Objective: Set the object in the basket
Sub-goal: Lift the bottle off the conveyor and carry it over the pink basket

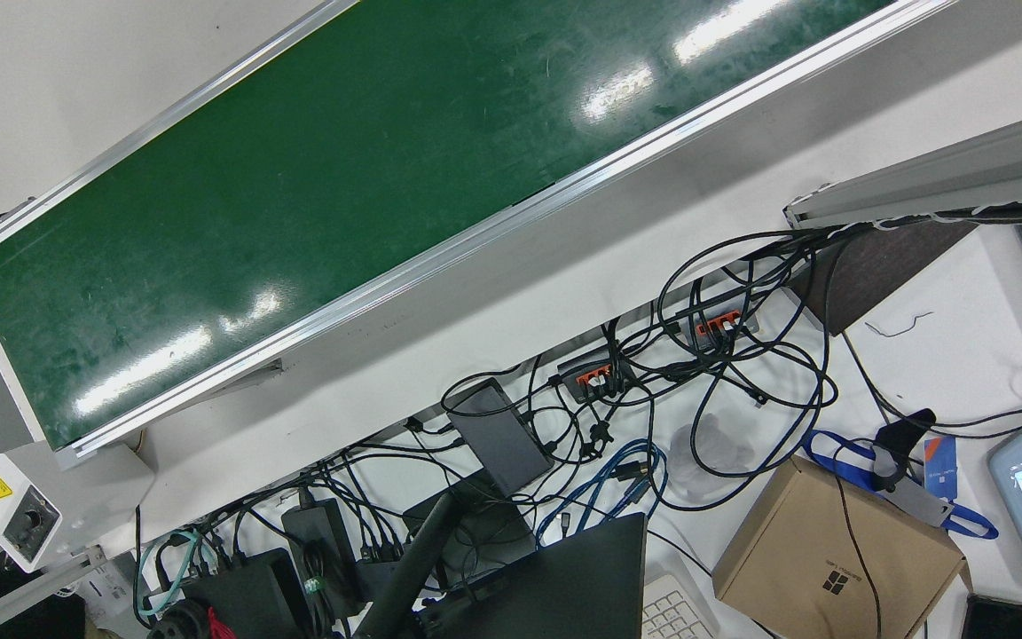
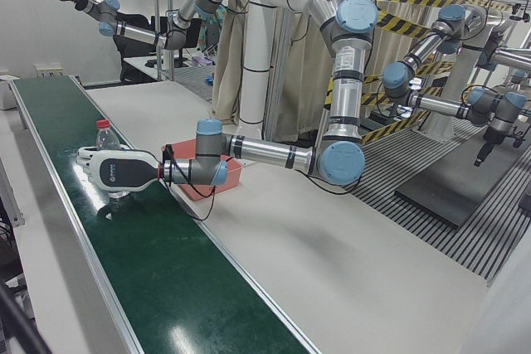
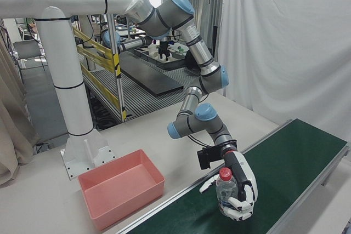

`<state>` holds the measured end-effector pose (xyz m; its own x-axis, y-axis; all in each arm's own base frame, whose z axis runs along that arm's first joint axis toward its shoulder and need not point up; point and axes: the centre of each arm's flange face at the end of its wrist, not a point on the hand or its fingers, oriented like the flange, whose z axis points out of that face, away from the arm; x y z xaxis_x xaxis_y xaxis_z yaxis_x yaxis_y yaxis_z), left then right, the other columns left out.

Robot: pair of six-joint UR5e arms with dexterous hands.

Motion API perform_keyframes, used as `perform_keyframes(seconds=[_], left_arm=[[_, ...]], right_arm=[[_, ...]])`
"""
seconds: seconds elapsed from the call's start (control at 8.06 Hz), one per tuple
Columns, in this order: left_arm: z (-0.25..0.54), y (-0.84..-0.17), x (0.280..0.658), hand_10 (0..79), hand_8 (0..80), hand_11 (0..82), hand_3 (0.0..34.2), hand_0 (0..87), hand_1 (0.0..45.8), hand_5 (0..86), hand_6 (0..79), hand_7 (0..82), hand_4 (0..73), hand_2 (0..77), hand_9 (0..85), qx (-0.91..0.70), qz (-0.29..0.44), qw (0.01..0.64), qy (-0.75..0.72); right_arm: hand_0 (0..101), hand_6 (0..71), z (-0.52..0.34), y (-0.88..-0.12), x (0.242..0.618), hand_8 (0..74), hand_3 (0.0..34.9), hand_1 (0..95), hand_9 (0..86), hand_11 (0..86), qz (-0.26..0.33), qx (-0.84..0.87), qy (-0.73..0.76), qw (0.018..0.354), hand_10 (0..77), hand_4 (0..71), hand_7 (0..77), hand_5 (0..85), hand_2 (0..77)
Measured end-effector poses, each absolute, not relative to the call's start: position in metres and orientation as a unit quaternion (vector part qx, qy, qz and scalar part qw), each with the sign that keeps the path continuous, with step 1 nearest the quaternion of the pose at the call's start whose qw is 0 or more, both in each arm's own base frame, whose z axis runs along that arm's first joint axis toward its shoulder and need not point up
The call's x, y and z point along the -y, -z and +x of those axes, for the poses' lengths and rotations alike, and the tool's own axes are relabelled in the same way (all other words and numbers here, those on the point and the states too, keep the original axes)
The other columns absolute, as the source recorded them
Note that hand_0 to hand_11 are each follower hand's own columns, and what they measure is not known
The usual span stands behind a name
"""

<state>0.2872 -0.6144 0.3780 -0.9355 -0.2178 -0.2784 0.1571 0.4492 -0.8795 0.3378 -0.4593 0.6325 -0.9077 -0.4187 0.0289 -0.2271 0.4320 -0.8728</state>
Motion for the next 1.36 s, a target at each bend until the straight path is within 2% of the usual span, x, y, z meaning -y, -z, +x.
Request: perform_keyframes(seconds=[0.12, 0.25, 0.37, 0.62, 0.74, 1.12, 1.24, 1.36], left_arm=[[0.288, -0.367, 0.617, 39.3, 44.7, 57.3, 2.4, 69.6, 19.6, 68.2, 30.5, 54.0, 21.8, 15.3, 55.6, -0.835, -0.016, 0.178, 0.521], [0.289, -0.354, 0.619, 50.7, 60.5, 58.9, 0.0, 77.0, 6.5, 64.4, 53.5, 62.2, 38.2, 49.6, 58.4, -0.837, -0.016, 0.177, 0.518], [0.291, -0.339, 0.618, 57.3, 65.4, 58.4, 0.0, 78.0, 5.4, 62.2, 61.1, 60.5, 46.4, 50.2, 58.4, -0.838, -0.017, 0.177, 0.516], [0.289, -0.301, 0.595, 57.3, 65.4, 58.4, 0.0, 79.3, 5.4, 62.2, 61.1, 60.5, 46.4, 50.2, 58.4, -0.848, -0.032, 0.182, 0.497], [0.298, -0.28, 0.572, 57.3, 65.4, 58.4, 0.0, 79.3, 5.4, 61.1, 61.1, 60.5, 48.5, 50.2, 58.4, -0.853, -0.049, 0.188, 0.484], [0.333, -0.237, 0.495, 57.3, 65.4, 58.9, 0.0, 79.5, 4.9, 61.1, 61.1, 60.5, 48.5, 50.7, 58.4, -0.859, -0.089, 0.224, 0.452], [0.347, -0.228, 0.468, 57.3, 65.4, 58.9, 0.0, 79.5, 4.9, 61.1, 63.3, 60.0, 48.5, 50.7, 58.4, -0.86, -0.098, 0.241, 0.44], [0.36, -0.221, 0.445, 57.3, 65.4, 58.9, 0.0, 79.3, 5.4, 61.1, 63.3, 60.0, 48.5, 46.4, 58.4, -0.859, -0.104, 0.256, 0.43]], right_arm=[[0, 0.0, 0.338, -0.632, 0.459, 0.0, 0.1, 0.0, 0.0, 0.0, -0.192, -0.841, 0.497, 0.096, 0.0, 0.5, 0.5, 0.0, 0.5], [0, 0.0, 0.338, -0.632, 0.459, 0.0, 0.1, 0.0, 0.0, 0.0, -0.192, -0.841, 0.497, 0.096, 0.0, 0.5, 0.5, 0.0, 0.5], [0, 0.0, 0.338, -0.633, 0.459, 0.0, 0.1, 0.0, 0.0, 0.0, -0.192, -0.841, 0.497, 0.096, 0.0, 0.5, 0.5, 0.0, 0.5], [0, 0.0, 0.338, -0.632, 0.459, 0.0, 0.1, 0.0, 0.0, 0.0, -0.192, -0.841, 0.497, 0.096, 0.0, 0.5, 0.5, 0.0, 0.5], [0, 0.0, 0.338, -0.632, 0.459, 0.0, 0.2, 0.0, 0.0, 0.0, -0.192, -0.841, 0.497, 0.096, 0.0, 0.5, 0.5, 0.0, 0.5], [0, 0.0, 0.338, -0.632, 0.459, 0.0, 0.1, 0.0, 0.0, 0.0, -0.192, -0.841, 0.497, 0.096, 0.0, 0.5, 0.5, 0.0, 0.5], [0, 0.0, 0.338, -0.632, 0.459, 0.0, 0.2, 0.0, 0.0, 0.0, -0.192, -0.841, 0.497, 0.096, 0.0, 0.5, 0.5, 0.0, 0.5], [0, 0.0, 0.338, -0.632, 0.459, 0.0, 0.2, 0.0, 0.0, 0.0, -0.192, -0.841, 0.497, 0.096, 0.0, 0.5, 0.5, 0.0, 0.5]])
